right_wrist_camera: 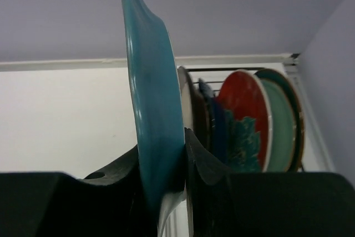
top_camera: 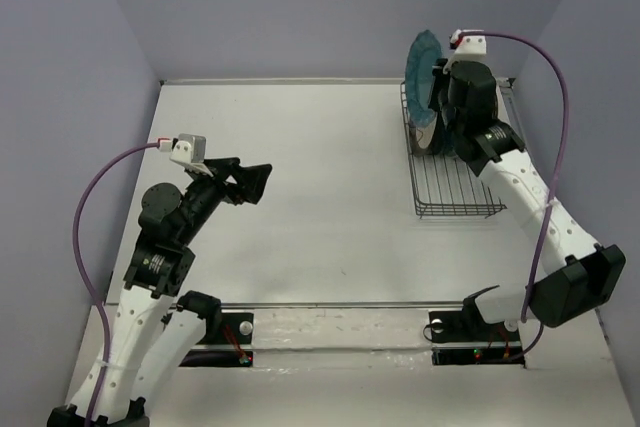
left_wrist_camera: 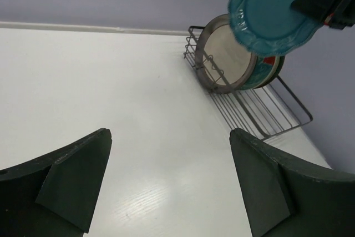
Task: Load the plates into the dish rack
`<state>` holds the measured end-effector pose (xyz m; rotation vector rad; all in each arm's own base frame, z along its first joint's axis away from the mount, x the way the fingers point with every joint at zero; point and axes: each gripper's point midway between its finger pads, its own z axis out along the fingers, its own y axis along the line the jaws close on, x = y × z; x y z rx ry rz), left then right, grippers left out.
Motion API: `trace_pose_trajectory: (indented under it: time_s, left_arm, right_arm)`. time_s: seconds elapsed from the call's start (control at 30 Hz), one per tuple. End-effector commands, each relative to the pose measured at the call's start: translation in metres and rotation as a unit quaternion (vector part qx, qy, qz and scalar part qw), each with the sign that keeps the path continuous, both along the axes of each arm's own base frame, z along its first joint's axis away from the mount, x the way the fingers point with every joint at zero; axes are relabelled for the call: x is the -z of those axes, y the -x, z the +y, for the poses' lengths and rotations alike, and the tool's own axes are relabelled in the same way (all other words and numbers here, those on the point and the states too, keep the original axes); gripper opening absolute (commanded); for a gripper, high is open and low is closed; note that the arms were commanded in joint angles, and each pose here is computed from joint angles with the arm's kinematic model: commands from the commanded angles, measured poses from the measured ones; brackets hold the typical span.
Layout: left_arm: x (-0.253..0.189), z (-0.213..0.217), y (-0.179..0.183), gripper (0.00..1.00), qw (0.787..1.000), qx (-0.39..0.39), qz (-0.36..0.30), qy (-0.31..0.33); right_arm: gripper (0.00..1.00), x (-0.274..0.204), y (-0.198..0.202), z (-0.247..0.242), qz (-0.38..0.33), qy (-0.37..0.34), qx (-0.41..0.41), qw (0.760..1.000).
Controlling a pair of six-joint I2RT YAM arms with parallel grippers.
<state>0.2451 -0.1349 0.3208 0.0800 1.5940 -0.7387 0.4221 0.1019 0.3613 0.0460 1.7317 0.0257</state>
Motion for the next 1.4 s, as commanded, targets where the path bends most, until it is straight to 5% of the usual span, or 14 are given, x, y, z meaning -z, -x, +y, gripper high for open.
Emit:
trace_pose_trajectory:
  time_s: [0.0,0.2,0.63,1.37]
  left_arm:
    - [0.011,0.007,-0.004,0.99,0.999,-0.015,-0.001,-0.040]
    - [0.009,0.007,0.001,0.99,0.999,-0.009,-0.007,-0.039]
    - [0.010,0.004,0.004,0.99,0.999,0.000,-0.004,-0.037]
    - [0.012,0.003,0.004,0.99,0.999,0.001,0.000,-0.038]
  right_arm:
    - [0.07,-0.082,-0.013,-0.038,-0.098,0.076,0.095,0.988]
    - [0.07,-0.072,-0.042,-0.036,-0.074,0.151,0.106,0.980]
    - [0.07,-0.003,-0.079,-0.021,-0.006,0.174,0.095,0.980]
    - [0.07,0.100,-0.084,-0.014,0.064,0.114,0.100,0.986]
